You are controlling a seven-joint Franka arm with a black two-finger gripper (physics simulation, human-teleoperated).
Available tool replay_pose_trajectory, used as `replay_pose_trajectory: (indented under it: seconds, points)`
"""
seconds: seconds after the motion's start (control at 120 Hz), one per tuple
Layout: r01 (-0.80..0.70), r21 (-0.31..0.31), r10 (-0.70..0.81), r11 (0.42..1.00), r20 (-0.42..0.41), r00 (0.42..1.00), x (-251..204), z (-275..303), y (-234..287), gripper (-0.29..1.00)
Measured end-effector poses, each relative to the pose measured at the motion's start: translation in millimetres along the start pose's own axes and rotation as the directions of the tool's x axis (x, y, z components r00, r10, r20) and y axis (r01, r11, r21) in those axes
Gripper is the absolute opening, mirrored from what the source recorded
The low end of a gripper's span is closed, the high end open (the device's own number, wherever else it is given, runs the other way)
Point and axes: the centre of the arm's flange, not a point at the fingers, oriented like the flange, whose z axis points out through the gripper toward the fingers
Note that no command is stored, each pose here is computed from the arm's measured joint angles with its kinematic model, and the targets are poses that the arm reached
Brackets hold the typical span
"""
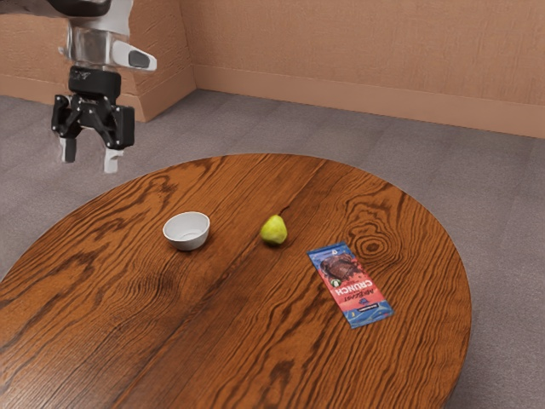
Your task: Place the pear in the bowl.
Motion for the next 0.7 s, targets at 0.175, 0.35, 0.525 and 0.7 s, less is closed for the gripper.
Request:
replay_pose_trajectory:
  seconds: [0.175,0.35,0.525,0.7]
  points:
    - [0.028,-0.024,-0.033,0.999,-0.254,0.967,30,-19,-29,0.70]
    - [0.023,-0.021,-0.029,1.000,-0.368,0.929,38,-33,-33,0.70]
    - [0.044,-0.016,-0.047,0.999,-0.439,0.897,41,-49,-13,0.70]
    - [0.074,-0.012,-0.073,0.997,-0.405,0.912,110,-14,51,0.70]
